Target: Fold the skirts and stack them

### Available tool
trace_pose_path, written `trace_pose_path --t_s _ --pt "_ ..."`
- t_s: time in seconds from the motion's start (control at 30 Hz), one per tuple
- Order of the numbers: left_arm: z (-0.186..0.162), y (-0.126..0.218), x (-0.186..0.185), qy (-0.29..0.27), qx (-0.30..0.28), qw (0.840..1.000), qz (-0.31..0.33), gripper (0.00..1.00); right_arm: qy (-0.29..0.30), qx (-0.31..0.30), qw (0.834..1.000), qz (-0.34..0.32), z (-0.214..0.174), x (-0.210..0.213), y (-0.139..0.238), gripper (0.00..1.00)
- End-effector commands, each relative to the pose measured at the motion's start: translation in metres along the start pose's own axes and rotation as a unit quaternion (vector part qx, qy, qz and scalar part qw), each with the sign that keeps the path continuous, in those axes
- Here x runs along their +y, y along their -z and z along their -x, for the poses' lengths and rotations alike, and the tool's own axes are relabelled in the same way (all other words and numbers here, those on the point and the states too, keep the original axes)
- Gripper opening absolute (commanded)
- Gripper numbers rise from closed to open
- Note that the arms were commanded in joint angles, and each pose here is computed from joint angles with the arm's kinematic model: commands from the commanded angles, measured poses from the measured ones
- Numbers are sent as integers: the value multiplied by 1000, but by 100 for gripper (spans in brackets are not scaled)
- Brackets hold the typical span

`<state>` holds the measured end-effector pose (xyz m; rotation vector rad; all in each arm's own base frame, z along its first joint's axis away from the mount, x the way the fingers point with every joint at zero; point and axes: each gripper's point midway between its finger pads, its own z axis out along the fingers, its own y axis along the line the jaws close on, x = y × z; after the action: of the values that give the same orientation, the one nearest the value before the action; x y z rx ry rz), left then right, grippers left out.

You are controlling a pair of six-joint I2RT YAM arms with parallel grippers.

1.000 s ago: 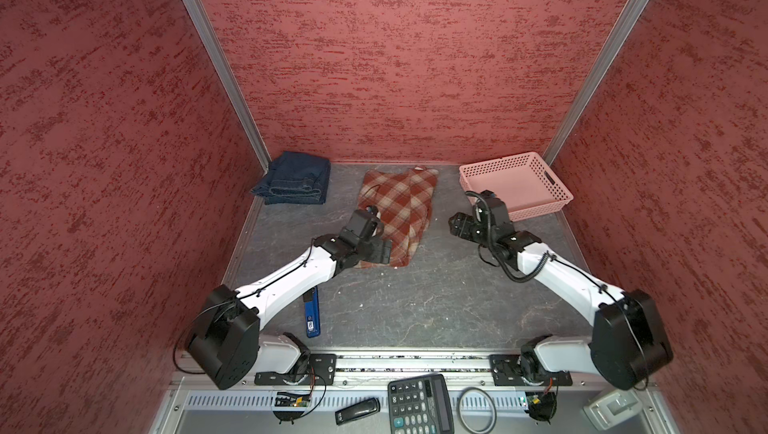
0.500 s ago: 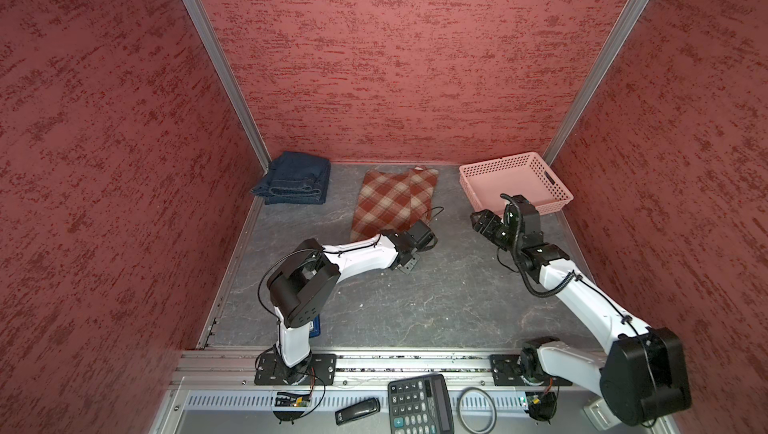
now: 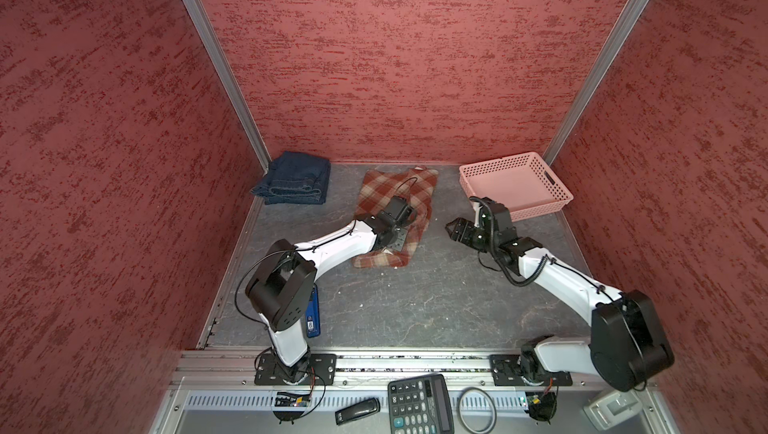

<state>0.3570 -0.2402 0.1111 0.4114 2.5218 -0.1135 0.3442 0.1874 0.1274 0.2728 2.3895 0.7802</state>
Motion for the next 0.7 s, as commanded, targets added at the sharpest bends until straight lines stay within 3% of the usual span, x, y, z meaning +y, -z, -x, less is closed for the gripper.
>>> trace_pose_path --t_s 0.0,0.2,0.47,0.6,0.67 --pt "21 25 11 66 -46 996 -32 0 -6 20 999 34 -15 29 -16 79" --pt "32 68 60 174 -116 978 -28 0 -9 61 997 50 -52 49 -46 78" --pt "15 97 114 288 -172 942 -18 0 -68 80 992 68 -73 56 -83 75" --pt "2 107 136 318 -189 929 9 0 -112 93 986 76 -85 58 -97 66" --pt "-8 113 147 334 -196 922 27 0 -127 98 984 82 -91 61 -100 56"
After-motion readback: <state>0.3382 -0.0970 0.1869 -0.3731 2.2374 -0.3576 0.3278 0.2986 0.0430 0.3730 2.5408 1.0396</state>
